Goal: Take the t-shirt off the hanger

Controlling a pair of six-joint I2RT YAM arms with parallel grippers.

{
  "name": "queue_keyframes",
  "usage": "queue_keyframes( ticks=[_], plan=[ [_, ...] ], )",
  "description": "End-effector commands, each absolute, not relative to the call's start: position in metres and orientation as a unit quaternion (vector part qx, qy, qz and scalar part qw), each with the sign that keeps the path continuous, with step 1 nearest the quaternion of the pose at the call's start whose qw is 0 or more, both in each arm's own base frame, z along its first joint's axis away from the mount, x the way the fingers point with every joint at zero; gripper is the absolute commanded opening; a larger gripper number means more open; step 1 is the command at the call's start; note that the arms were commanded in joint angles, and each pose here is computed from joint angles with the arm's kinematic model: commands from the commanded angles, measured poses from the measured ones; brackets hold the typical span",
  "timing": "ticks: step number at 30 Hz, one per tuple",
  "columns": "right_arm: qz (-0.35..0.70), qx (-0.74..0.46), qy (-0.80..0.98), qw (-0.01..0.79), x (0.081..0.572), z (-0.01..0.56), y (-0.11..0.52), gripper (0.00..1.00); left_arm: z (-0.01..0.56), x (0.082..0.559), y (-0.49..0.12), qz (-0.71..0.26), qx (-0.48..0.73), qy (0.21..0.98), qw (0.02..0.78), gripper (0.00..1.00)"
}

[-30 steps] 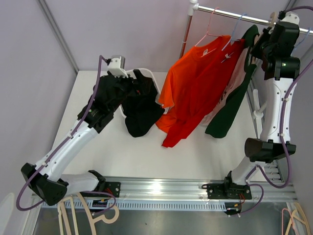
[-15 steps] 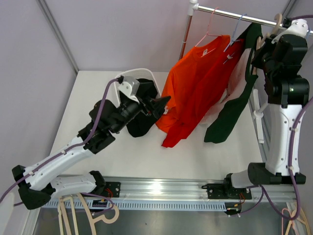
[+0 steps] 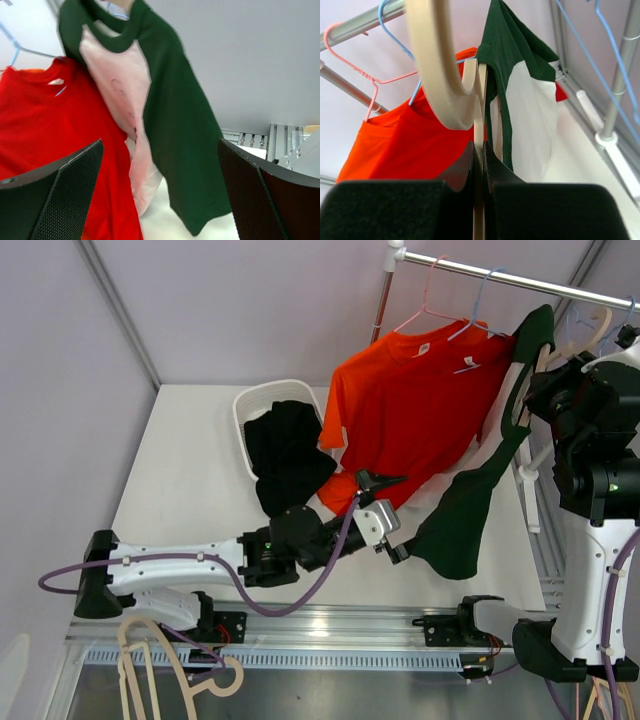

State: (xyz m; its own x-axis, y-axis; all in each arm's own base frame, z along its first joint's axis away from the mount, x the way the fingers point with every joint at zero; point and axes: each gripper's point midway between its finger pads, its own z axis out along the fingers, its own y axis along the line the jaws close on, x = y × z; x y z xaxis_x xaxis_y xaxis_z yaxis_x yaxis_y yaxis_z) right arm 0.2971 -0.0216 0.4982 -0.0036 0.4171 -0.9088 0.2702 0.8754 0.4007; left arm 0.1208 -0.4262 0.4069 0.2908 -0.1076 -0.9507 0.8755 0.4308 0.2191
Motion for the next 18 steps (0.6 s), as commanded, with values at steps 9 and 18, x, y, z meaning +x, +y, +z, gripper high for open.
queue_keyframes(
  ticks=[9, 18],
  plan=[
    [0.133, 0.232, 0.654, 0.708, 0.276, 0.547, -0.003, 0.00, 0.421, 0.114, -0.485, -0.358, 0.401, 0.427, 0.727, 1.00],
    [0.163, 0.218, 0.654, 0.706, 0.265, 0.550, 0.008, 0.00, 0.420, 0.121, -0.521, -0.361, 0.405, 0.424, 0.725, 1.00]
  ],
)
